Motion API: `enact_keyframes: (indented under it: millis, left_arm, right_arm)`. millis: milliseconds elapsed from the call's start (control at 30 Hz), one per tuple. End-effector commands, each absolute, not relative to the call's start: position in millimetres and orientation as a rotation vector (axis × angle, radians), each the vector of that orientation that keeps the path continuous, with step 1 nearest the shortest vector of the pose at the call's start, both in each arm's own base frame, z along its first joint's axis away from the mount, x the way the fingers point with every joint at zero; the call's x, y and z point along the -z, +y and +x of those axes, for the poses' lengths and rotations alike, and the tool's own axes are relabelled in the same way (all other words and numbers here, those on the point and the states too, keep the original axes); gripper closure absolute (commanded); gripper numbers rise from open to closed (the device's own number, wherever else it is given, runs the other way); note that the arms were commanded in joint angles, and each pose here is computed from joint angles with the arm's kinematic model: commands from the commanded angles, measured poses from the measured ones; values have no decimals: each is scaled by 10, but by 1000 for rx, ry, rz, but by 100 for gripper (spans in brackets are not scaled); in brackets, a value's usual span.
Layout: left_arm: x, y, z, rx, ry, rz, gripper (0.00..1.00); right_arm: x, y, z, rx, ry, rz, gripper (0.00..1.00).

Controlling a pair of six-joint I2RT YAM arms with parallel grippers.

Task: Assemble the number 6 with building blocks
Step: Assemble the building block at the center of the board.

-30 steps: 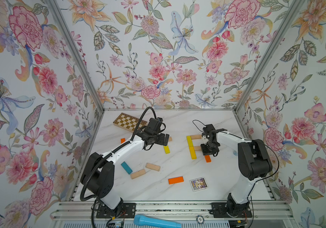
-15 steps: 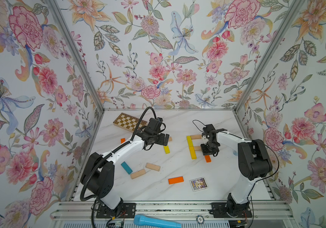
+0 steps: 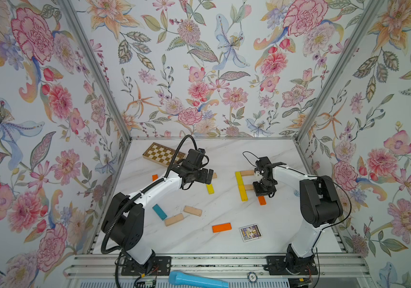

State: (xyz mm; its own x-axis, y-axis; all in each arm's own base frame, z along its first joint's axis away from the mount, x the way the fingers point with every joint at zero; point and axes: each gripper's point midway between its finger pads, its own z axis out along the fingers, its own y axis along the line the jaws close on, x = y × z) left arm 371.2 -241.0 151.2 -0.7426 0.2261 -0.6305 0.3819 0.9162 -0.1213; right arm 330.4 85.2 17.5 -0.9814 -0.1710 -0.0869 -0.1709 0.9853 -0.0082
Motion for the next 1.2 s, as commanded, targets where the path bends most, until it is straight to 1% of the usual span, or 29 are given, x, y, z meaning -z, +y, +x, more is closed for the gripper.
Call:
enact_keyframes:
  millis: [0,33,133,267,400,433,567,667,733,867,967,1000,1167]
  left_arm:
    - [-1603,-2387,3744,328,2414,417,1]
    - [-1602,-2383,3744,326,2414,416,1]
    - [-1640,-2378,3745,323,2406,414,1]
    - [-1728,-2333,3739,302,2396,407,1]
    - [-1766,-2251,3708,258,2401,407,1]
    - [-1911,-2211,3675,260,2371,398,1]
    - [-1939,-2095,3553,234,2377,396,1]
    - [-1962,-1999,3428,214,2381,415,1]
    - [-1983,-1908,3338,183,2387,424,1]
    - [-1980,-1765,3173,158,2404,416,1]
    - [-1911,-1716,3043,187,2428,391,1]
    - [-1886,-1711,3003,206,2436,383,1]
    - [-1795,-1747,2765,326,2447,400,1]
  right_arm:
    - [49,797,3196,35,3116,-239,68]
    - [41,792,3201,36,3114,-237,66]
    - [-5,806,3228,33,3100,-239,54]
    - [-194,829,3340,31,3036,-224,39]
    - [-555,852,3493,4,2926,-175,33]
    - [-674,843,3528,0,2892,-153,32]
    - [-1161,817,3591,-14,2746,-58,31]
    - [-1473,833,3535,-56,2639,73,31]
    - [-1595,942,3418,-117,2577,151,28]
    - [-1648,1281,3112,-297,2487,339,24]
    - [-1551,1638,2836,-451,2463,431,24]
    - [-1496,1697,2746,-465,2465,494,24]
    - [-1434,1983,2442,-444,2478,595,24]
